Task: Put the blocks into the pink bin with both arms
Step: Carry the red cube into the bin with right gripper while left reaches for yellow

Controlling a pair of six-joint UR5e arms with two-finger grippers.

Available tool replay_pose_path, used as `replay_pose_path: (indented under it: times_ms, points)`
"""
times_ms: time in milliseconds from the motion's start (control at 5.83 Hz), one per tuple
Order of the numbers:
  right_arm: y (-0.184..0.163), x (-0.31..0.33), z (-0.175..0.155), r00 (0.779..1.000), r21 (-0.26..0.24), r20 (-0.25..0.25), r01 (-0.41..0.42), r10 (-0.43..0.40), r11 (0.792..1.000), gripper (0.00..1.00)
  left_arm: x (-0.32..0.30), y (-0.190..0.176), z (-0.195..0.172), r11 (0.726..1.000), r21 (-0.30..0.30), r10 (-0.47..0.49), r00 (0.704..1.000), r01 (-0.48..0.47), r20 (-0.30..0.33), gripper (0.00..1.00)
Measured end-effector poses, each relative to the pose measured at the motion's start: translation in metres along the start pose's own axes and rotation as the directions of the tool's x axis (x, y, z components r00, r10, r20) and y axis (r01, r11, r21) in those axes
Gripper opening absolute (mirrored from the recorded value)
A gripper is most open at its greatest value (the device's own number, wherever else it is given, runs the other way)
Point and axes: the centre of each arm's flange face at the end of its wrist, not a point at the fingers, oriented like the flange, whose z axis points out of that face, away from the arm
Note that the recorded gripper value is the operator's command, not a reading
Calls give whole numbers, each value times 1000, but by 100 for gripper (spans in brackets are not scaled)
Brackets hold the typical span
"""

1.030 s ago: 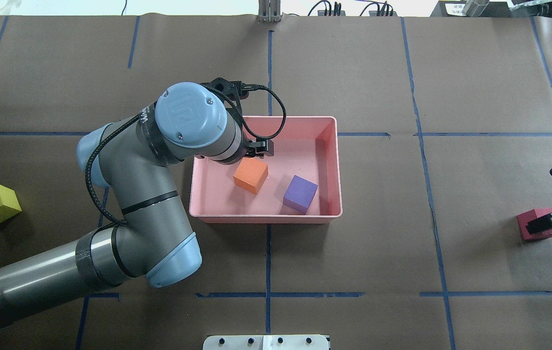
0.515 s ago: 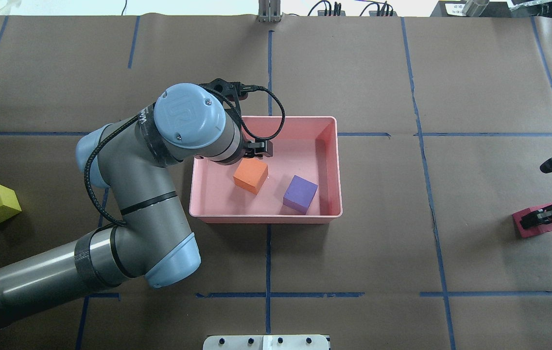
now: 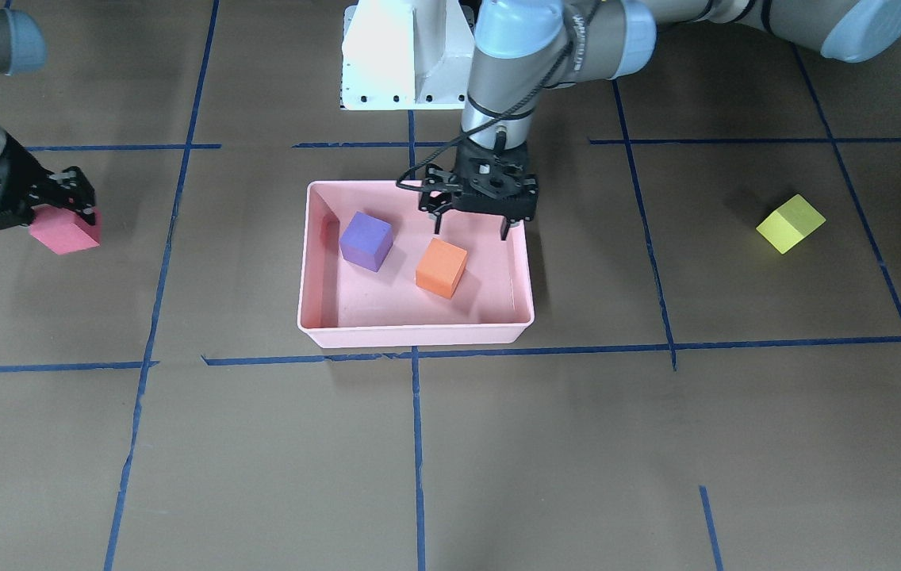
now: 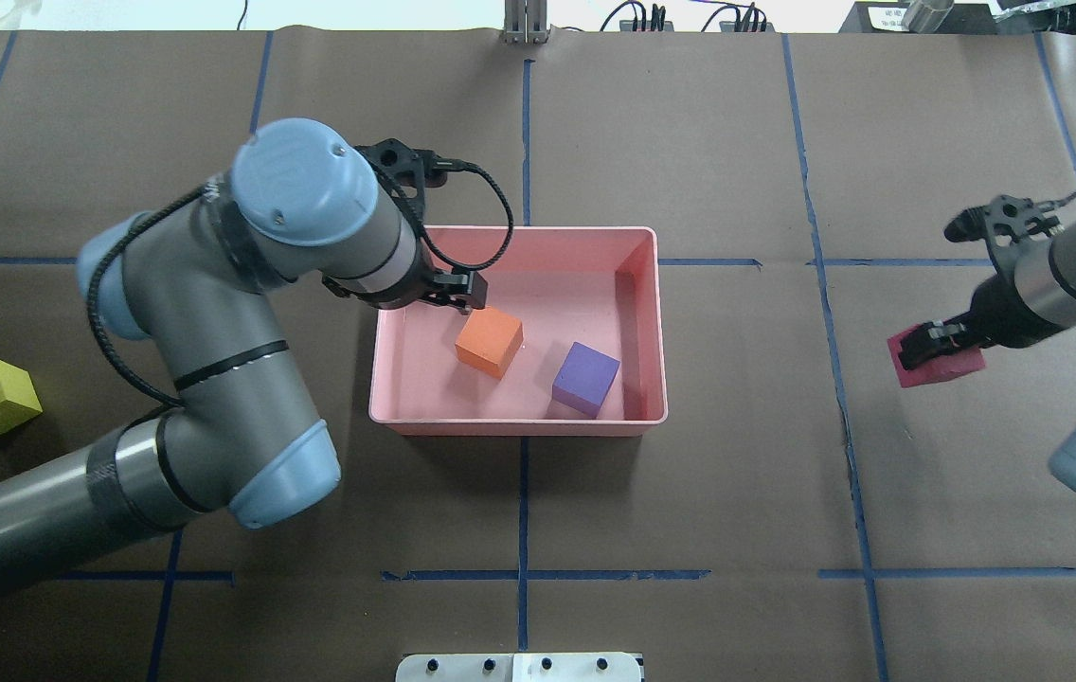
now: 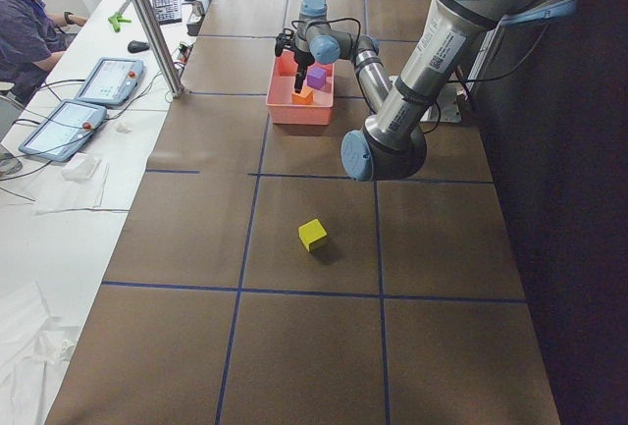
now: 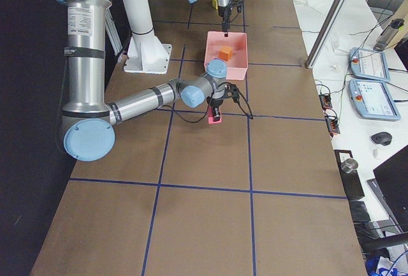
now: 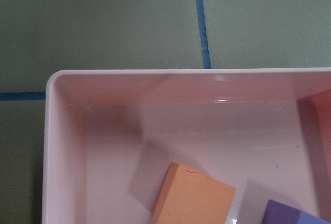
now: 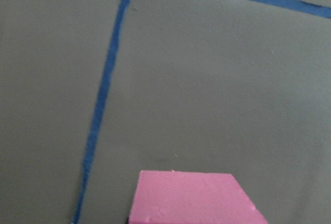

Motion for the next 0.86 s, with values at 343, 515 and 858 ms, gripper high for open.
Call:
replay_pose_path:
  times_ms: [343,515,858]
  points:
    - [-63,-127,-46,993,-25,0,-121,121,992,35,-81,-20,-27,985,-61,161,987,-160,12,100]
    - [-82,-189,-62,982,-40,1,-186,186,982,35,-129,-28,-37,967,-86,243,970,-242,9,100]
    - [-115,-291,-60,956,-47,1,-293,294,955,89,-237,-23,-55,928,-120,358,933,-354,21,100]
